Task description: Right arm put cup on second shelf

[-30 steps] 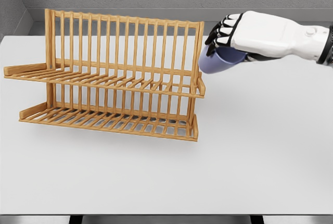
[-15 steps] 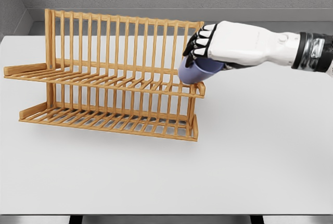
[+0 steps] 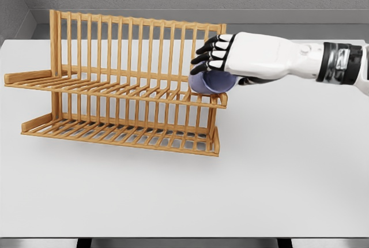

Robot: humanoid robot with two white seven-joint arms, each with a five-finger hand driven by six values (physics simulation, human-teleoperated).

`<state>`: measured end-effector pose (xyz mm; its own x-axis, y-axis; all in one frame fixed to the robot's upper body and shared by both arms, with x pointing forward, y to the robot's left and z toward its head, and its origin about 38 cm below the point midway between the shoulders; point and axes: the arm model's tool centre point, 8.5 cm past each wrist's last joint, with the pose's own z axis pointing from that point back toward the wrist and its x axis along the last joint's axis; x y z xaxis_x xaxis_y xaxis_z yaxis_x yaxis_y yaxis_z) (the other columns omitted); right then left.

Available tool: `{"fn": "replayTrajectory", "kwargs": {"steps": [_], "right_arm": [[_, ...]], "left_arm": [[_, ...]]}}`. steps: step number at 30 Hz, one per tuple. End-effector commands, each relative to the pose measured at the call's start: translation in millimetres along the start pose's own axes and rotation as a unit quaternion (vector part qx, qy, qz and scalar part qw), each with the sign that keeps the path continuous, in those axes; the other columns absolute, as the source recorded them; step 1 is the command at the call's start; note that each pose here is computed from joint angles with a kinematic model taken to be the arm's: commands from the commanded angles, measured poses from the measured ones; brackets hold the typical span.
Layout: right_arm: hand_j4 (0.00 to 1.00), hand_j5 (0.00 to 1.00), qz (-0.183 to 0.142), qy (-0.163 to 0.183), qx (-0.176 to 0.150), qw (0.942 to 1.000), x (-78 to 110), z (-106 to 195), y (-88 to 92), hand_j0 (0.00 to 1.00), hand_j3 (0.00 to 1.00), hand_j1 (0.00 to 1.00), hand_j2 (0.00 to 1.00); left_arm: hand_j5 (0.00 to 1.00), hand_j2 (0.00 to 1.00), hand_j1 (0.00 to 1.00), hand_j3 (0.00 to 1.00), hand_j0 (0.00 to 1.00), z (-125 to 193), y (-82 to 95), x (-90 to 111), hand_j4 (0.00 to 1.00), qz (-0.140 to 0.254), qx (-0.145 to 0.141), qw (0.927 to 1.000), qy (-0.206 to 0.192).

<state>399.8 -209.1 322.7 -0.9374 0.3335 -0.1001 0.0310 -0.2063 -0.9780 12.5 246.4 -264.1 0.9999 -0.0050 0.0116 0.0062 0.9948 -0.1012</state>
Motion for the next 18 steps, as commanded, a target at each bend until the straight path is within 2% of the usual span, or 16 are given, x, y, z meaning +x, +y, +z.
{"fn": "replayTrajectory", "kwargs": {"steps": [1, 3, 4, 5, 7, 9, 10, 14, 15, 18], "right_arm": [[1.00, 1.00, 0.017, 0.036, -0.034, 0.9986, -12.6, 23.4, -24.8, 1.00, 1.00, 1.00, 1.00], [1.00, 1.00, 0.033, 0.064, -0.061, 0.9955, -20.9, 42.7, -44.0, 1.00, 1.00, 1.00, 1.00], [1.00, 1.00, 0.033, 0.079, -0.072, 0.9937, -26.0, 54.8, -48.4, 1.00, 1.00, 1.00, 1.00], [1.00, 1.00, 0.022, 0.119, -0.066, 0.9904, -39.9, 82.2, -42.7, 1.00, 1.00, 1.00, 1.00], [1.00, 1.00, -0.036, 0.197, -0.048, 0.9785, -58.9, 137.0, -0.5, 1.00, 1.00, 1.00, 1.00], [1.00, 1.00, -0.105, 0.206, -0.016, 0.9728, -54.7, 138.3, 59.5, 1.00, 1.00, 1.00, 1.00], [1.00, 1.00, -0.147, 0.193, -0.024, 0.9697, -43.3, 120.3, 93.2, 1.00, 1.00, 1.00, 1.00], [1.00, 1.00, -0.197, 0.196, -0.020, 0.9605, -34.7, 107.4, 135.2, 1.00, 1.00, 1.00, 1.00], [1.00, 1.00, -0.203, 0.199, -0.018, 0.9586, -35.2, 105.6, 141.2, 1.00, 1.00, 1.00, 1.00], [1.00, 1.00, -0.205, 0.197, -0.020, 0.9586, -34.4, 103.0, 142.0, 1.00, 1.00, 1.00, 1.00]], "left_arm": [[1.00, 1.00, 1.00, 1.00, 1.00, 0.0, 0.0, -0.1, 1.00, 0.000, 0.000, 1.0000, 0.000], [1.00, 1.00, 1.00, 1.00, 1.00, 0.0, 0.0, -0.1, 1.00, 0.000, 0.000, 1.0000, 0.000], [1.00, 1.00, 1.00, 1.00, 1.00, 0.0, 0.0, -0.1, 1.00, 0.000, 0.000, 1.0000, 0.000], [1.00, 1.00, 1.00, 1.00, 1.00, 0.0, -0.1, -0.9, 1.00, 0.000, -0.001, 1.0000, 0.000], [1.00, 1.00, 1.00, 1.00, 1.00, 0.0, 0.0, -0.1, 1.00, 0.000, 0.000, 1.0000, 0.000], [1.00, 1.00, 1.00, 1.00, 1.00, 0.0, 0.0, -0.9, 1.00, 0.000, 0.000, 1.0000, 0.000], [1.00, 1.00, 1.00, 1.00, 1.00, 0.0, 0.0, -1.1, 1.00, 0.000, 0.000, 1.0000, 0.001], [1.00, 1.00, 1.00, 1.00, 1.00, 0.0, 0.0, -0.1, 1.00, 0.000, 0.000, 1.0000, 0.000], [1.00, 1.00, 1.00, 1.00, 1.00, 0.0, 0.0, -0.1, 1.00, 0.000, 0.000, 1.0000, 0.000], [1.00, 1.00, 1.00, 1.00, 1.00, 0.0, 0.0, -0.1, 1.00, 0.000, 0.000, 1.0000, 0.000]]}}
